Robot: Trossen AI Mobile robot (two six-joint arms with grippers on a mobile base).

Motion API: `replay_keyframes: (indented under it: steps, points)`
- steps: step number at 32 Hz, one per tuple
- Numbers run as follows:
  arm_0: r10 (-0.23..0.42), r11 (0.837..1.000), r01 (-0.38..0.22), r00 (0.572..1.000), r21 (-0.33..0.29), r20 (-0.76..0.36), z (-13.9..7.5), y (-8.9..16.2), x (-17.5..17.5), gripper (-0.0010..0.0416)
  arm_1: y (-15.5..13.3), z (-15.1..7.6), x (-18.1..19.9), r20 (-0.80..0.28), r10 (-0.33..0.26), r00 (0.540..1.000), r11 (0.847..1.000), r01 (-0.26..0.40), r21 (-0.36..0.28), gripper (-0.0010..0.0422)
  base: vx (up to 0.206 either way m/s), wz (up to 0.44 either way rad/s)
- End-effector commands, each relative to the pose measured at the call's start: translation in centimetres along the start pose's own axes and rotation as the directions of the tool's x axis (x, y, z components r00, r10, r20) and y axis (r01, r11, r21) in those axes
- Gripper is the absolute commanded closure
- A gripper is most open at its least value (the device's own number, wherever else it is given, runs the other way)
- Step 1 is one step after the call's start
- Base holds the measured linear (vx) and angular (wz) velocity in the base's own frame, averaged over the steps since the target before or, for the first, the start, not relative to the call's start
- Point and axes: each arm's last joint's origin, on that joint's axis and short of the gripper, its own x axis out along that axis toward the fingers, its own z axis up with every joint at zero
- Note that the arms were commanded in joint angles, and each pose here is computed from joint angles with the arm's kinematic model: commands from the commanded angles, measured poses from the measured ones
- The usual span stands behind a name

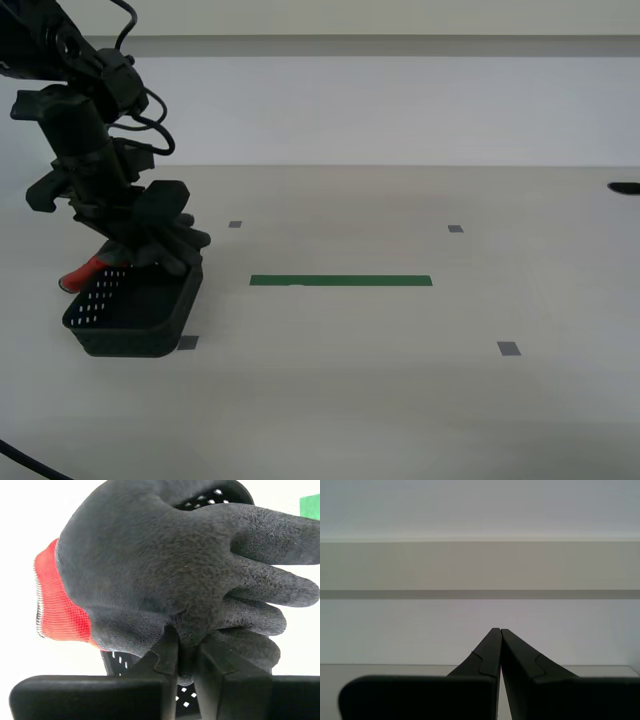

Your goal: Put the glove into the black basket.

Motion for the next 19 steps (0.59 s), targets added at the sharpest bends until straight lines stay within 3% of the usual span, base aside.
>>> replay_keyframes:
  steps: [1, 2, 3, 5, 8, 9, 11, 17, 18, 19]
  points:
    - [-0.001, 1.0, 0.001, 1.0, 0.0, 0.004, 0.1, 0.0, 0.0, 0.0405, 0.0, -0.2, 0.0, -0.018, -0.001, 1.0, 1.0, 0.0, -0.003, 0.0333, 0.0, 0.0]
    - [0.0, 1.0, 0.0, 1.0, 0.0, 0.004, 0.1, 0.0, 0.0, 0.0405, 0.0, -0.2, 0.0, -0.019, -0.001, 1.0, 1.0, 0.0, -0.006, 0.0318, 0.0, 0.0]
    - [0.0, 1.0, 0.0, 1.0, 0.0, 0.004, 0.1, 0.0, 0.0, 0.0405, 0.0, -0.3, 0.0, -0.029, -0.001, 1.0, 1.0, 0.0, -0.03, 0.0263, 0.0, 0.0]
    - [0.0, 1.0, 0.0, 1.0, 0.0, 0.004, 0.1, 0.0, 0.0, 0.0405, 0.0, -0.4, 0.0, -0.038, -0.002, 0.999, 1.0, 0.001, -0.028, 0.0222, 0.0, 0.0]
    - [-0.001, 1.0, 0.001, 1.0, 0.0, 0.004, 0.1, 0.0, 0.0, 0.0405, -0.2, -0.5, 0.0, -0.046, -0.049, 0.998, 0.998, 0.048, -0.039, 0.0146, 0.0, 0.0]
    - [0.0, 1.0, 0.0, 1.0, 0.0, 0.004, 0.1, 0.0, 0.0, 0.0405, -0.2, -0.5, 0.0, -0.047, -0.061, 0.997, 0.997, 0.059, -0.048, 0.014, 0.0, 0.0]
    - [0.0, 1.0, 0.0, 1.0, 0.0, 0.004, 0.1, 0.0, 0.0, 0.0405, -0.4, -0.1, -0.6, -0.098, -0.13, 0.987, 0.984, 0.117, -0.131, 0.0126, 0.0, 0.0]
    - [-0.001, 1.0, 0.001, 1.0, 0.0, 0.004, 0.1, 0.0, 0.0, 0.0405, -0.5, 2.4, -2.8, -0.12, -0.172, 0.978, 0.978, 0.155, -0.142, 0.0126, 0.0, 0.0]
    - [0.0, 1.0, 0.0, 1.0, 0.0, 0.004, 0.1, 0.0, 0.0, 0.0405, -0.7, 3.2, -3.5, -0.103, -0.238, 0.966, 0.964, 0.222, -0.147, 0.0126, 0.0, 0.0]
    - [0.0, 1.0, 0.0, 1.0, 0.0, 0.004, 0.1, 0.0, 0.0, 0.0405, -0.7, 3.5, -3.7, -0.099, -0.259, 0.961, 0.959, 0.243, -0.148, 0.0126, 0.0, 0.0]
